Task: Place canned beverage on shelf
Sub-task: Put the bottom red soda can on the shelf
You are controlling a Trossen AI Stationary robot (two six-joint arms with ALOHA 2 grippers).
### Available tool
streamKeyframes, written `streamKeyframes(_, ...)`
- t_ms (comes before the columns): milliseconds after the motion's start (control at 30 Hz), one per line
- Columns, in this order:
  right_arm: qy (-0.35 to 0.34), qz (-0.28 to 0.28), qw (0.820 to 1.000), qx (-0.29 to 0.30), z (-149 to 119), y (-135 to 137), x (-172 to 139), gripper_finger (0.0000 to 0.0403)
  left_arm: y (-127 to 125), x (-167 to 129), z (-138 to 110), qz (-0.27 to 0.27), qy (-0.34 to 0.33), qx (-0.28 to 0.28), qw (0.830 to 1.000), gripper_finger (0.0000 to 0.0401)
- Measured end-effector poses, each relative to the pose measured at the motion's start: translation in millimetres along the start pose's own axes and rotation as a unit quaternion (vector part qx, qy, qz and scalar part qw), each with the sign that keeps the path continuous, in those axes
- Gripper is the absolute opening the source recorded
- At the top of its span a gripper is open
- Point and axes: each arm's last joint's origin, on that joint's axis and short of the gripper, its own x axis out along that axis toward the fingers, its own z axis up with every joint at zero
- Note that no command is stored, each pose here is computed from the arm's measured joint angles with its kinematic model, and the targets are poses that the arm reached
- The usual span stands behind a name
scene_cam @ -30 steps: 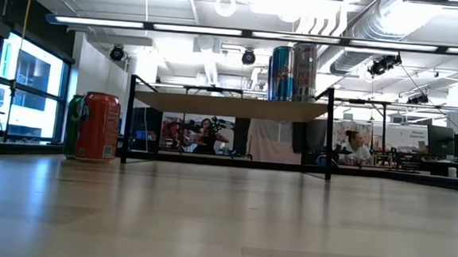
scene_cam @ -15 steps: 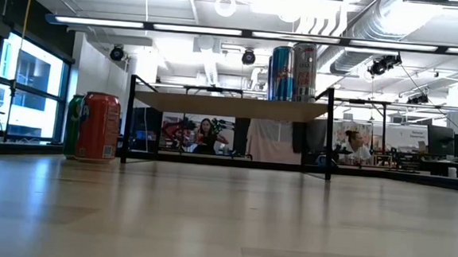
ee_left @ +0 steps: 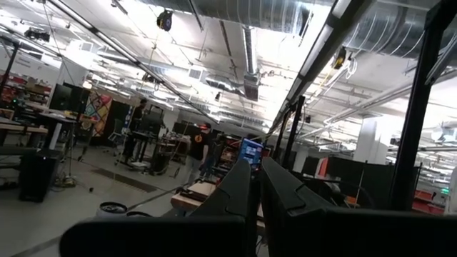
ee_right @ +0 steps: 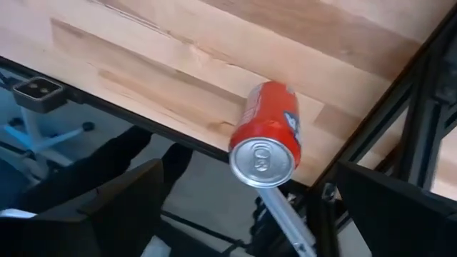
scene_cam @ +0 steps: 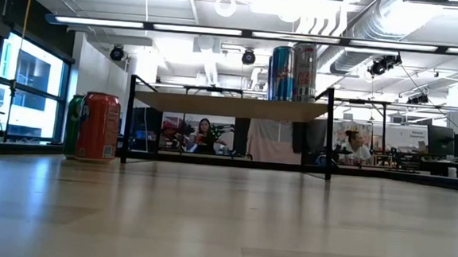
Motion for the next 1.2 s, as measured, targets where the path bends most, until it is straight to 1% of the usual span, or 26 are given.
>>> streamKeyframes(133, -0.001, -0.002, 1.000, 0.019, 0, 0, 0, 0.0397, 0, 0, 0, 0.002, -0.001, 0.000, 1.000, 0.0001)
streamKeyframes(300, -0.007, 0.000, 0.997, 0.080, 0, 0, 0, 0.0397, 0, -3, 2, 0.004, -0.001, 0.000, 1.000, 0.0001)
streamKeyframes(367, -0.008, -0.003, 0.996, 0.087, 0, 0, 2, 0.0397, 1, -4, 3, 0.007, -0.004, 0.000, 1.000, 0.0001)
streamKeyframes(467, -0.011, -0.031, 0.995, 0.093, -1, 2, 10, 0.0397, 1, -5, 4, 0.008, -0.005, 0.000, 1.000, 0.0001)
streamKeyframes(567, -0.005, -0.079, 0.992, 0.100, -5, 6, 24, 0.0397, 1, -6, 5, 0.007, -0.007, -0.001, 1.000, 0.0001)
streamKeyframes(667, -0.011, -0.106, 0.989, 0.100, -8, 14, 40, 0.0397, 1, -6, 5, 0.007, -0.009, -0.001, 1.000, 0.0001)
streamKeyframes(867, 0.004, -0.106, 0.993, 0.049, -16, 32, 73, 0.0397, 1, -6, 5, 0.013, -0.010, -0.001, 1.000, 0.0001)
streamKeyframes(1000, 0.023, -0.135, 0.990, 0.029, -20, 36, 88, 0.0397, 1, -6, 5, 0.013, -0.010, -0.001, 1.000, 0.0001)
streamKeyframes(1133, 0.027, -0.185, 0.981, 0.046, -19, 33, 96, 0.0397, 1, -6, 5, 0.013, -0.009, -0.001, 1.000, 0.0001)
streamKeyframes(1200, 0.031, -0.183, 0.981, 0.051, -20, 34, 98, 0.0397, 1, -6, 5, 0.013, -0.010, -0.001, 1.000, 0.0001)
